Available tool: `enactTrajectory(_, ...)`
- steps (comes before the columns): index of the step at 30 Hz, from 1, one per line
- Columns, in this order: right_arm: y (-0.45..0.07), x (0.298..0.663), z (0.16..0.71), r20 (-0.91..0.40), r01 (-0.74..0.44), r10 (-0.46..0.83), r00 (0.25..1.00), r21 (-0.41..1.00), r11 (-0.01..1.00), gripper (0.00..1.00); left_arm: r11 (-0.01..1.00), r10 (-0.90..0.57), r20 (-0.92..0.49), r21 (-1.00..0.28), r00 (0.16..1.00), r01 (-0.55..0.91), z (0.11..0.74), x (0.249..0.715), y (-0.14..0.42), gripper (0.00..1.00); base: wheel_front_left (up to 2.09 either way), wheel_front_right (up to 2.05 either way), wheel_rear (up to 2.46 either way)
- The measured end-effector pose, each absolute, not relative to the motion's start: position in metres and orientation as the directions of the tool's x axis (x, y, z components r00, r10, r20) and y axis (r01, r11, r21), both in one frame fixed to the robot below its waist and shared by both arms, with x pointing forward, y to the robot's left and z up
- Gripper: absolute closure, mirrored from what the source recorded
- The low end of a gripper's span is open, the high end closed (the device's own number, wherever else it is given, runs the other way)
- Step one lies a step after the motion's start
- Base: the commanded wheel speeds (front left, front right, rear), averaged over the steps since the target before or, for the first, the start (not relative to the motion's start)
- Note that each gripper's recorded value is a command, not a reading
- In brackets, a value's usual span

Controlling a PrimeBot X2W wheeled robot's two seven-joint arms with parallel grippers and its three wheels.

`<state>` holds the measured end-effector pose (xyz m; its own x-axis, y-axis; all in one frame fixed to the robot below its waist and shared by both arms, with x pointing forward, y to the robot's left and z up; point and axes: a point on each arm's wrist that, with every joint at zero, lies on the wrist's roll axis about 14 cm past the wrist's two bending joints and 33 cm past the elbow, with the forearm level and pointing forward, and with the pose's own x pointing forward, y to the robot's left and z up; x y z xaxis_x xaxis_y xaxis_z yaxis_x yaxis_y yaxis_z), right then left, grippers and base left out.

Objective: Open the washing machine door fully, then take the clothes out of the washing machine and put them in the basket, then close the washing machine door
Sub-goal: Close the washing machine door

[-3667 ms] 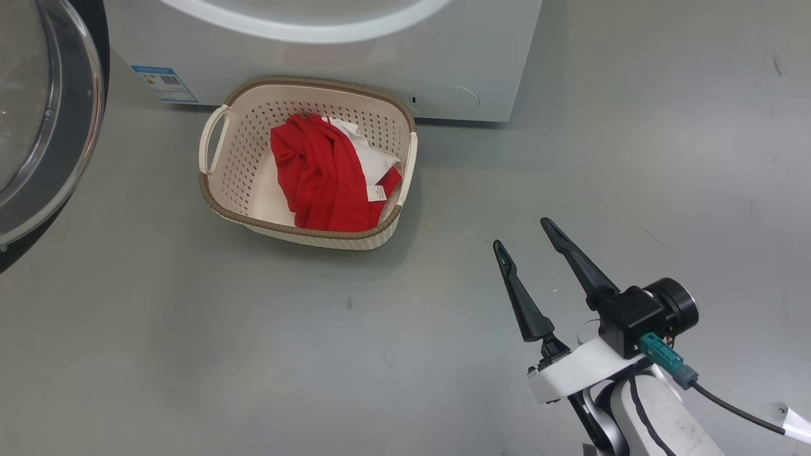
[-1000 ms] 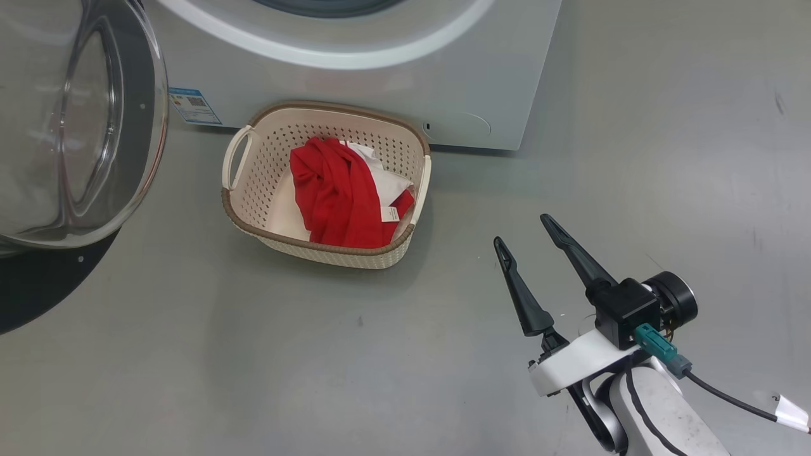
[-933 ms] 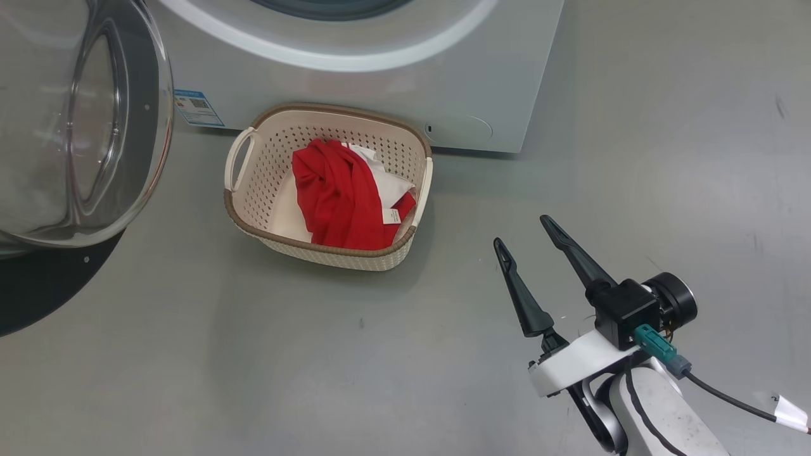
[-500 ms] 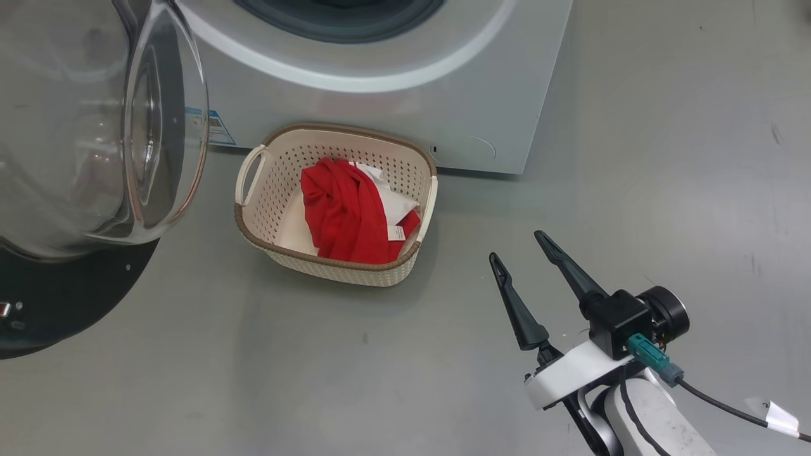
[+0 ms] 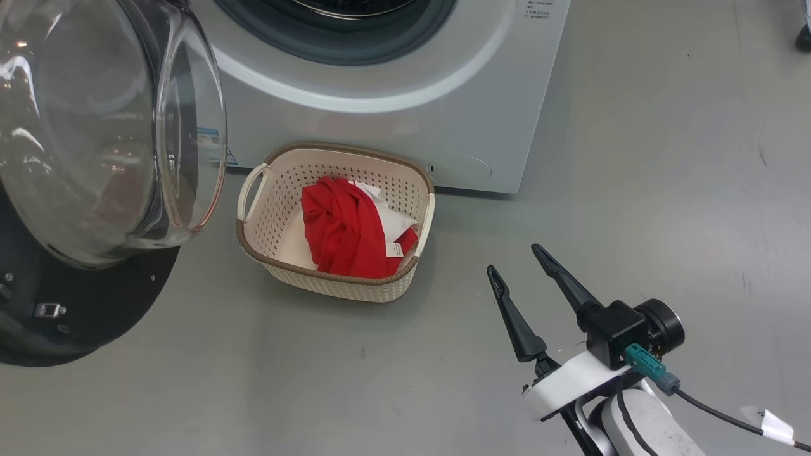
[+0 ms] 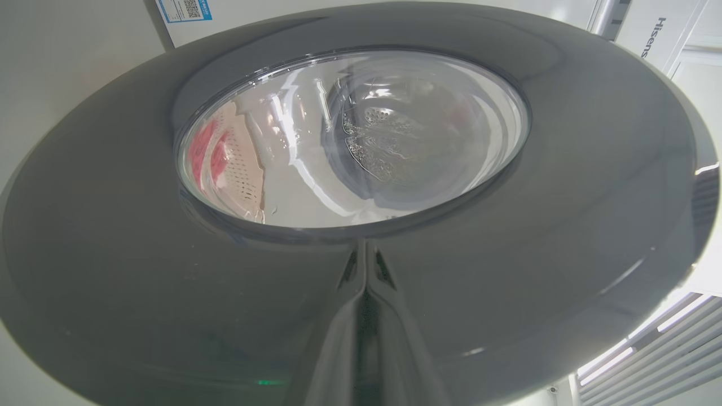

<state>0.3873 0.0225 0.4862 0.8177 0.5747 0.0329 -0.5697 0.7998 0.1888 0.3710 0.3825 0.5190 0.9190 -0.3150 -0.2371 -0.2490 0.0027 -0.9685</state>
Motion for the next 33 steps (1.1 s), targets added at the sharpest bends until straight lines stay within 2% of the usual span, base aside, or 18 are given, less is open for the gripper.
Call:
enactTrajectory(14, 0.023, 0.387, 0.488, 0.038, -0.566, 0.570, 0.821, 0.187, 0.803, 0.00, 0.010, -0.459, -0.204, -0.974, 0.865, -0.225, 0.512, 0.366, 0.344, 1.00, 0.00, 0.00, 0.00)
enactTrajectory(25, 0.020, 0.388, 0.490, 0.041, -0.551, 0.555, 0.831, 0.200, 0.810, 0.00, 0.024, -0.566, -0.130, -0.990, 0.814, -0.142, 0.519, 0.369, 0.304, 1.00, 0.00, 0.00, 0.00)
enactTrajectory(33, 0.019, 0.387, 0.492, 0.044, -0.550, 0.553, 0.832, 0.198, 0.812, 0.00, 0.092, -0.539, -0.153, -0.988, 0.828, -0.123, 0.520, 0.361, 0.305, 1.00, 0.00, 0.00, 0.00)
